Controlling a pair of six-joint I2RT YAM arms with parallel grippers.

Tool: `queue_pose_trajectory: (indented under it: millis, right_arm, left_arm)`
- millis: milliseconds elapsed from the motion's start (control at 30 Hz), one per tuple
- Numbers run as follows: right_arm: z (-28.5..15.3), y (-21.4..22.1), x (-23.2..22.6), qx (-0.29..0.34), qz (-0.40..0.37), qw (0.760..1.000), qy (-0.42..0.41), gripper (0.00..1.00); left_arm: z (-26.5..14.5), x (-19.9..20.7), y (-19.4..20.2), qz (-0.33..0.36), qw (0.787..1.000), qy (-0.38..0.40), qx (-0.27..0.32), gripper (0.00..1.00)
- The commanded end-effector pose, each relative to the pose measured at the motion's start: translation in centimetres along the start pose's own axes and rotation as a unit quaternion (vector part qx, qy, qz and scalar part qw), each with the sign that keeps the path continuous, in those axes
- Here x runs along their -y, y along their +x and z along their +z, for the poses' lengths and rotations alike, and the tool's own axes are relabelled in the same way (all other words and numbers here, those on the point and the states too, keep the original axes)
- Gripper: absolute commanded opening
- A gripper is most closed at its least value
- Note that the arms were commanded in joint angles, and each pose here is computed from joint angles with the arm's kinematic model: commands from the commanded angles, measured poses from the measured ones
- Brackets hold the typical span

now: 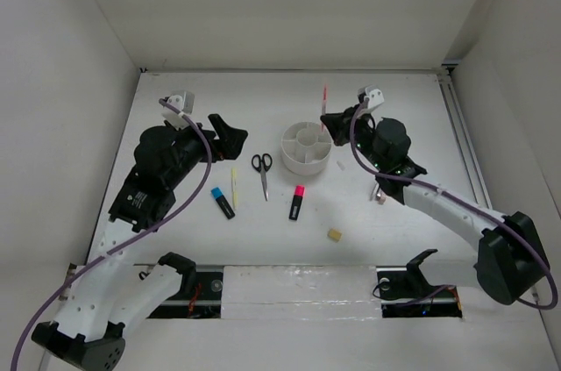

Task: Sort the stationery into containers
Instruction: Close the pen cap on the pen, then place the pen in the storage box.

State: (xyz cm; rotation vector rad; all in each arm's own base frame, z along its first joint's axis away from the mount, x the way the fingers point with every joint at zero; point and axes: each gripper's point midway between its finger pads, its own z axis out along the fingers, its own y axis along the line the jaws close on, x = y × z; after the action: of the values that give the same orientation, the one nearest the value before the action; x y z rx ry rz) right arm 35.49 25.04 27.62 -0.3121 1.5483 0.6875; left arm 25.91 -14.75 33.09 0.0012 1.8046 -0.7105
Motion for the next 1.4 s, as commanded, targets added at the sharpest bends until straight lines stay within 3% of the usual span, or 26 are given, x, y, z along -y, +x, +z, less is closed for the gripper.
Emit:
queue_pose_trajectory:
  millis: [0,233,500,800,1000,1367]
  right_arm:
    - [-1.2,-1.9,0.7,0.054,-0.008,0.998,-0.007,0.0]
    - [-3.8,0.9,2.6,0.098,0.064,0.992,0.035,0.0]
    - [-5.7,0.9,4.0,0.158,0.111,0.978,0.082,0.0]
    - [-3.0,2.1,4.0,0.15,0.133,0.976,0.086,0.0]
    - [-1.8,1.8,3.5,0.178,0.163,0.967,0.085,0.0]
    - [-0.6,4.6,3.3,0.159,0.172,0.966,0.104,0.0]
  left_arm:
    - [-0.1,-1.3,0.4,0.016,1.0,-0.021,0.014,1.0]
    - [0.0,-1.5,1.5,0.025,1.0,-0.015,0.001,1.0]
    - [-0.1,-1.3,2.3,0.025,1.0,-0.002,-0.01,1.0]
    - [0.3,-1.4,2.8,0.024,0.999,-0.002,-0.021,1.0]
    - [0.3,-1.4,2.8,0.024,0.999,-0.002,-0.021,1.0]
    - [0.3,-1.0,2.7,0.024,0.999,0.008,-0.021,1.0]
